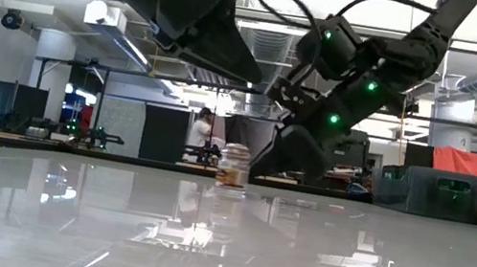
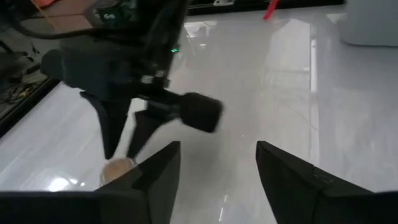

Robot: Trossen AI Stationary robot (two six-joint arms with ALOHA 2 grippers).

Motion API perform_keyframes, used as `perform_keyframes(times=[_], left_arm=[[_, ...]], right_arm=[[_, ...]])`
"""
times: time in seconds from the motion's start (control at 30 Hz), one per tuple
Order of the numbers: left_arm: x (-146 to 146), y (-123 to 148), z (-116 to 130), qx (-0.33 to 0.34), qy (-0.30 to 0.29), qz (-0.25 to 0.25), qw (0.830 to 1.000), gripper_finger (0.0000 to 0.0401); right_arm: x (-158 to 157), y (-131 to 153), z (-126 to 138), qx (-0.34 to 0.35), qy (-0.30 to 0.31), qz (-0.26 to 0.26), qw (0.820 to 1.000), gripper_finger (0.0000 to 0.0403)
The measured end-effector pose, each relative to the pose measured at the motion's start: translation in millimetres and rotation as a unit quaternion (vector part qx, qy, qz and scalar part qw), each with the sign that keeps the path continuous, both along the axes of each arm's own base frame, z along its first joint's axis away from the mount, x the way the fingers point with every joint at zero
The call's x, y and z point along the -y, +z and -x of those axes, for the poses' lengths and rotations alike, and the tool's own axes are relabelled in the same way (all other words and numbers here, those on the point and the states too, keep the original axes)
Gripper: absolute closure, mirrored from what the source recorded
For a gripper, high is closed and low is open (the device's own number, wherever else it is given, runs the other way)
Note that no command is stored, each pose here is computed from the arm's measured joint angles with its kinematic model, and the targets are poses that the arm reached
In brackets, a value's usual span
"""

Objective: Sort spices by type
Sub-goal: Put the brown seasoning bottle into the transparent bin

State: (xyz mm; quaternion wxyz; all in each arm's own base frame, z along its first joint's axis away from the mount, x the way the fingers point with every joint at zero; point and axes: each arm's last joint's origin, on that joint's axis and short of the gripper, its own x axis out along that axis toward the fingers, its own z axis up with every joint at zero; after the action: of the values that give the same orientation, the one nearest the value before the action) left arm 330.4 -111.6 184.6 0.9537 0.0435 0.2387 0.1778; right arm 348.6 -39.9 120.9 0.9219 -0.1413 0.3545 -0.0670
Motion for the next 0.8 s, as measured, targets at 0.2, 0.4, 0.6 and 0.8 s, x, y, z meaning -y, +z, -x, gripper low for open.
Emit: perform_keyframes(times=[0.2,0.4,0.6,0.8], left_arm=[[-23,-2,-6,-0.015,0.005,0.045,0.999,0.0166],[-54,-2,-14,-0.075,-0.051,0.061,0.994,0.015],[-75,20,-24,-0.147,-0.108,0.064,0.981,0.0149],[-105,29,-28,-0.179,-0.117,0.098,0.972,0.0149]], right_arm=[[-29,12,0,0.0,0.038,-0.003,0.999,0.0279],[-52,37,16,-0.023,0.042,-0.031,0.998,0.0241],[-78,57,40,-0.065,0.049,-0.061,0.995,0.0207],[-106,69,55,-0.057,0.06,-0.048,0.995,0.0178]])
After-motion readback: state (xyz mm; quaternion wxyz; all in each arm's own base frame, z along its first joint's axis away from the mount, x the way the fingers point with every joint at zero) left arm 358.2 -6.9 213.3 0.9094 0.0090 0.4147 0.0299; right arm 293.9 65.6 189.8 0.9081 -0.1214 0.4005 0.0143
